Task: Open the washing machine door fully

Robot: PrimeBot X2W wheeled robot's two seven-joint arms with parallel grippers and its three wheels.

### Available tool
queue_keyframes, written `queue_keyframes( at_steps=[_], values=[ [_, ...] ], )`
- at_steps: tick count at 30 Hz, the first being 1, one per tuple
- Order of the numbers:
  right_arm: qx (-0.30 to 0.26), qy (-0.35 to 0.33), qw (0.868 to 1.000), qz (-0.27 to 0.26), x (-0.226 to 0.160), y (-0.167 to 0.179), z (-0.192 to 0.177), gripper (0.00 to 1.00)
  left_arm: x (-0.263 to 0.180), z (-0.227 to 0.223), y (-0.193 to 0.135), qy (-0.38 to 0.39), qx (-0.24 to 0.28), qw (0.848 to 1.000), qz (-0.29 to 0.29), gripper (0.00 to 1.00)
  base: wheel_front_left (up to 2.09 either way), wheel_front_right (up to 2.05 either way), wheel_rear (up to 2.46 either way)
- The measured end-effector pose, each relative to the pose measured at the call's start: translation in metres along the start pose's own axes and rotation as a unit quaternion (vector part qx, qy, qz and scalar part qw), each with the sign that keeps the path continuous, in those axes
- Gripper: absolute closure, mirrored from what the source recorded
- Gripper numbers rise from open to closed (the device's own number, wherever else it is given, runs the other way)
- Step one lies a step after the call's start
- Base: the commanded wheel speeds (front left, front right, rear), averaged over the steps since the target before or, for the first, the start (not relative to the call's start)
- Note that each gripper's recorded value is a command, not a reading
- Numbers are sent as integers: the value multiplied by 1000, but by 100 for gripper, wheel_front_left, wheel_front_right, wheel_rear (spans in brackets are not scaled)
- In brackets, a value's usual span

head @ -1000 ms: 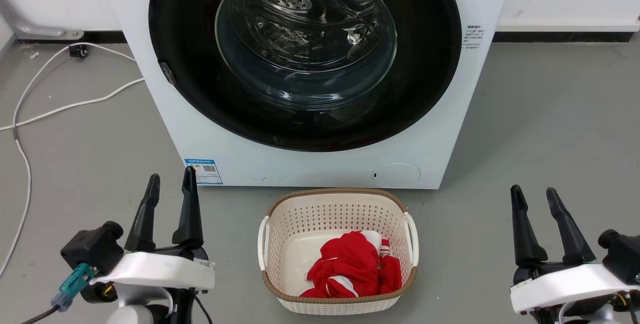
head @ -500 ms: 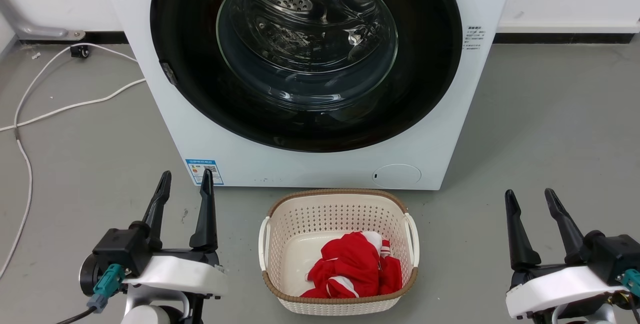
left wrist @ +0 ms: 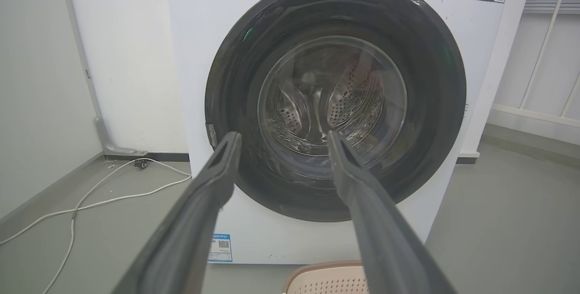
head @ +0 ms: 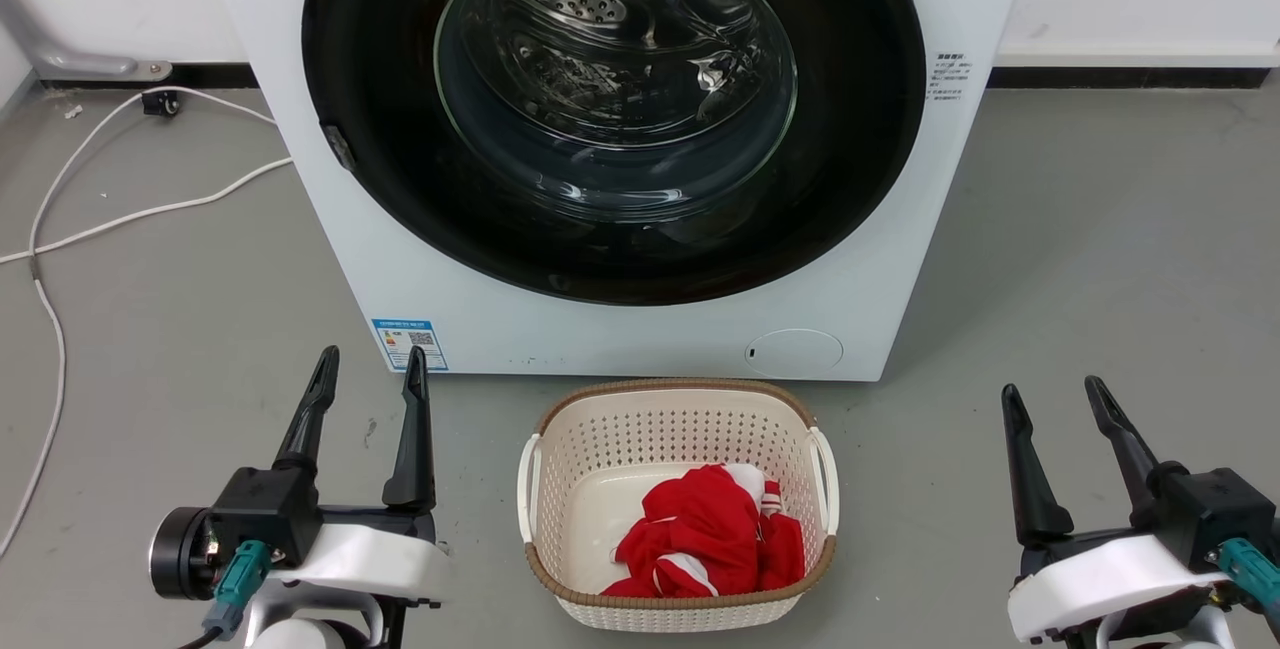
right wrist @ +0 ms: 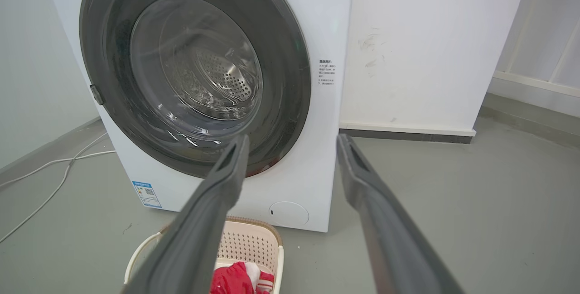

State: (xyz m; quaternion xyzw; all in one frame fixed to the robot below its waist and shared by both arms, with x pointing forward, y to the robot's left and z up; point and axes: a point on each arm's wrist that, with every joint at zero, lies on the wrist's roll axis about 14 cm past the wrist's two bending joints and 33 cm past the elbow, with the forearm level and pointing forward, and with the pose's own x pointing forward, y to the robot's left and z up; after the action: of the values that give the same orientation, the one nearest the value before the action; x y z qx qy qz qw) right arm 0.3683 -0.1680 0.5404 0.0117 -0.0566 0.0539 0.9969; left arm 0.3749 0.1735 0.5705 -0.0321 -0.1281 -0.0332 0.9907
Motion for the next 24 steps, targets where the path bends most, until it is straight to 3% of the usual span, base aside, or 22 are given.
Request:
queue_keyframes(
  at_steps=[13,24],
  values=[
    [-35,1,999,6,0,2,-1,0,-2,-7,-1,4,31,1000,-4,0,0,0,0],
    [-28,3,1000,5,0,2,-3,0,-3,-10,0,7,28,1000,0,0,0,0,0]
  ],
)
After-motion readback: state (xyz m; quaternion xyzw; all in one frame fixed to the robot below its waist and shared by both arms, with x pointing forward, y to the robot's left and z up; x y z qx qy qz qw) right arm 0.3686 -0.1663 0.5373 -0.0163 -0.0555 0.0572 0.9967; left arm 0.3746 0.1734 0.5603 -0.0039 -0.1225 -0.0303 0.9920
